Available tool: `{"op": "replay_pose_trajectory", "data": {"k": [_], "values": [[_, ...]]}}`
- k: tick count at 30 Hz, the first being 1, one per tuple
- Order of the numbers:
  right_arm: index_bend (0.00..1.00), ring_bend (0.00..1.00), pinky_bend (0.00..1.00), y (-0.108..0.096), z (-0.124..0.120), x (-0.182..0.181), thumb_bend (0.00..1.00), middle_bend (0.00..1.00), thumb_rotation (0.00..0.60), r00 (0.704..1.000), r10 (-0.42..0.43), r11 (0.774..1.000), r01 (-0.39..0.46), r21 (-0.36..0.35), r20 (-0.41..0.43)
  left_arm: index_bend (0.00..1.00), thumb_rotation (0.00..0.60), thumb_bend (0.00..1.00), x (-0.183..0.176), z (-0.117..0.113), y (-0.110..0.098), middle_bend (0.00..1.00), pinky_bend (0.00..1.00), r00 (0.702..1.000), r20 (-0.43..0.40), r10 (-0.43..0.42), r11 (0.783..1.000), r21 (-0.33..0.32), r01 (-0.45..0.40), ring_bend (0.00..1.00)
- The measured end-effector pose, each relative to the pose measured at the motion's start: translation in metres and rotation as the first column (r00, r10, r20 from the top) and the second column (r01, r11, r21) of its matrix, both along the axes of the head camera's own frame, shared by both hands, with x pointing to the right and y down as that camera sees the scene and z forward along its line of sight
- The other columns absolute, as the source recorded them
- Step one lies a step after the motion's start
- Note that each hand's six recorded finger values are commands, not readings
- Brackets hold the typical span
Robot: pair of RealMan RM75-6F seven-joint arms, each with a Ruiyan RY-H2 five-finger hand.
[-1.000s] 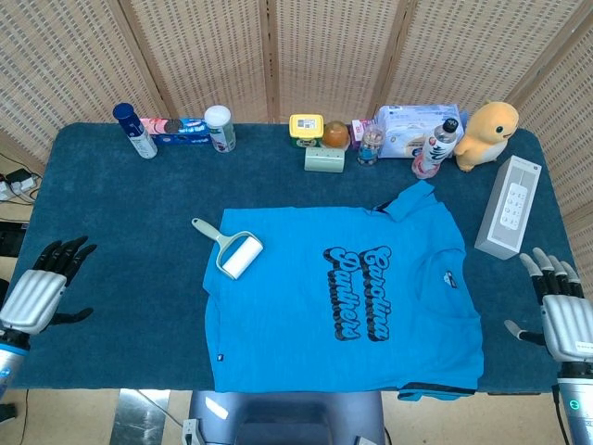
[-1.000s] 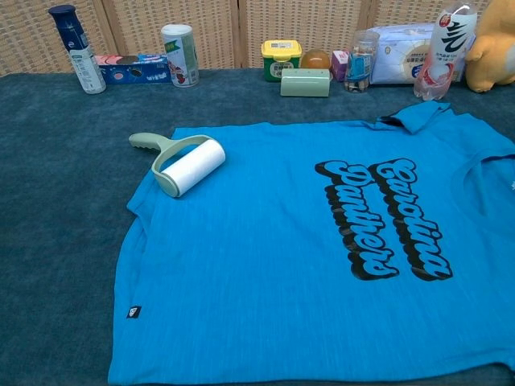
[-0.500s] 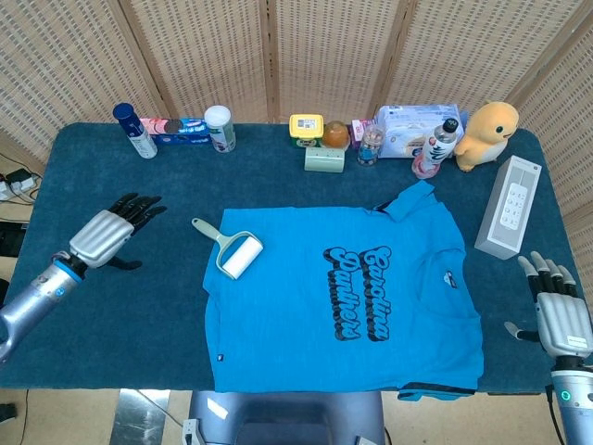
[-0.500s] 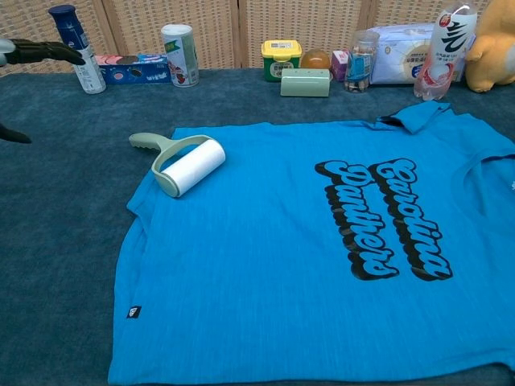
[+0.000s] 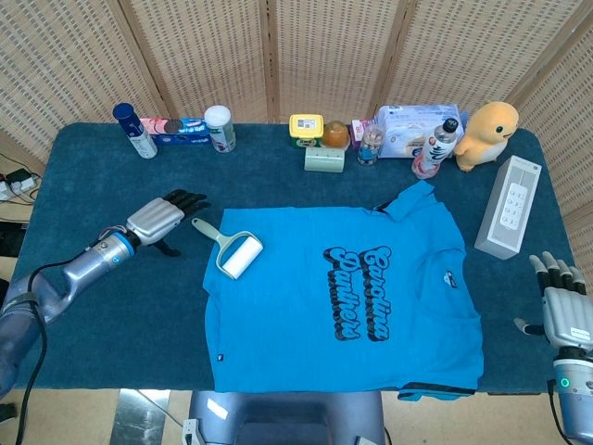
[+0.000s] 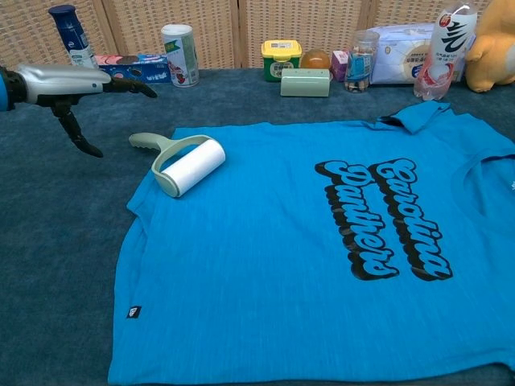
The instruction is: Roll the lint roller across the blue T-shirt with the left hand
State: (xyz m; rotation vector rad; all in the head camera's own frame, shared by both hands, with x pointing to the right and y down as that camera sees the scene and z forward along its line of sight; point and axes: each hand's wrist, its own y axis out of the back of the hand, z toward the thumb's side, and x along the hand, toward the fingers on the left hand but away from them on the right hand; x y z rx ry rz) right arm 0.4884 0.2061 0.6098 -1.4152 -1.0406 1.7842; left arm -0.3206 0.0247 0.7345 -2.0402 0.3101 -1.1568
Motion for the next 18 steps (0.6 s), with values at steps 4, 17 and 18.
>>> {"op": "replay_pose_trajectory", "data": {"k": [4,17,18], "values": [[0.02,0.0,0.0,-0.002,0.001,0.003,0.0,0.0,0.6,1.0,0.01,1.0,-0.01,0.002,-0.005,0.01,0.6,0.13,0.015,0.014,0.004,0.14,0.06,0.999,0.017,0.032,0.998,-0.046,-0.031,0.03],[0.03,0.0,0.0,-0.001,-0.003,-0.001,0.0,0.0,0.6,0.999,0.013,1.0,-0.014,0.004,0.034,0.13,0.6,0.16,0.032,0.025,0.009,0.23,0.07,0.995,0.054,0.085,0.995,-0.047,-0.082,0.06],[0.03,0.0,0.0,-0.001,-0.003,-0.001,0.0,0.0,0.6,0.999,0.013,1.0,-0.013,0.005,0.035,0.15,0.6,0.16,0.033,0.026,0.01,0.25,0.08,0.994,0.057,0.088,0.995,-0.044,-0.086,0.08]]}}
